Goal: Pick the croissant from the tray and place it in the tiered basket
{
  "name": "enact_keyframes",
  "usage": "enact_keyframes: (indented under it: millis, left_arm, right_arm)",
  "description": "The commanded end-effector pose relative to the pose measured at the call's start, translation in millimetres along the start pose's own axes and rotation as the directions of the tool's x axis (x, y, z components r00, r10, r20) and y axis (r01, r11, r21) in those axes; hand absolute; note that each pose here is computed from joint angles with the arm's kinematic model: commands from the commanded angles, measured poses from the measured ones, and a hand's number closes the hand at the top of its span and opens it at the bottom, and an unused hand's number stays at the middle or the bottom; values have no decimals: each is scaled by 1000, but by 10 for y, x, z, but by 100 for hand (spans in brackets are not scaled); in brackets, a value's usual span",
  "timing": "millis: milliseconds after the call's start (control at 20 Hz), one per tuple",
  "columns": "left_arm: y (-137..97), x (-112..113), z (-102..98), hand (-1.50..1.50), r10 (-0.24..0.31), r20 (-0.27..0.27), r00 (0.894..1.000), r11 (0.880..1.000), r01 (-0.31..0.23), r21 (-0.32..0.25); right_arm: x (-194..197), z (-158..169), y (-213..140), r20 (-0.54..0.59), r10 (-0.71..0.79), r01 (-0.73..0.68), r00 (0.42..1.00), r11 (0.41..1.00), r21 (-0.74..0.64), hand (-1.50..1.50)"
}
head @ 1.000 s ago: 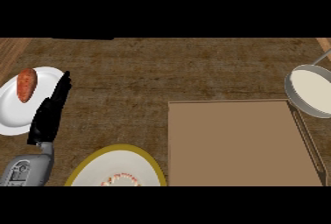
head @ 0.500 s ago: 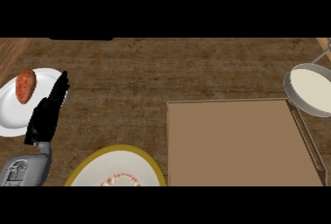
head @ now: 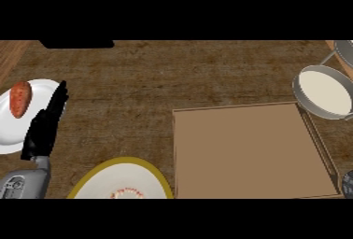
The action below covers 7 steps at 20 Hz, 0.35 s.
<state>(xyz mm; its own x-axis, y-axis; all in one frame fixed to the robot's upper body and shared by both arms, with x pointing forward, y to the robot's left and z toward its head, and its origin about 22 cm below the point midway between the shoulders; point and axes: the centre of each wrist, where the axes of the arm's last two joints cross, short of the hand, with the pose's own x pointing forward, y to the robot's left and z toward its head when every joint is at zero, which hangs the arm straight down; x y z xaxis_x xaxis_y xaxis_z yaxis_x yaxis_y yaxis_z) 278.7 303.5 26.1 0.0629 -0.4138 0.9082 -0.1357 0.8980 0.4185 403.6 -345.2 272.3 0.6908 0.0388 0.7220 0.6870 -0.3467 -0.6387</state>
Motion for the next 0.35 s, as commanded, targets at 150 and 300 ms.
enact_keyframes:
  millis: [150, 300]
  left_arm:
    - [64, -46, 36, 0, 7, -22, 1000, 999, -7, 32]
    - [14, -127, 110, 0, 15, -27, 1000, 1000, -14, 12]
  right_arm:
    - [-361, 515, -378, -191, -79, 83, 978, 996, 12, -150]
    - [-585, 489, -615, -154, -139, 139, 978, 990, -12, -150]
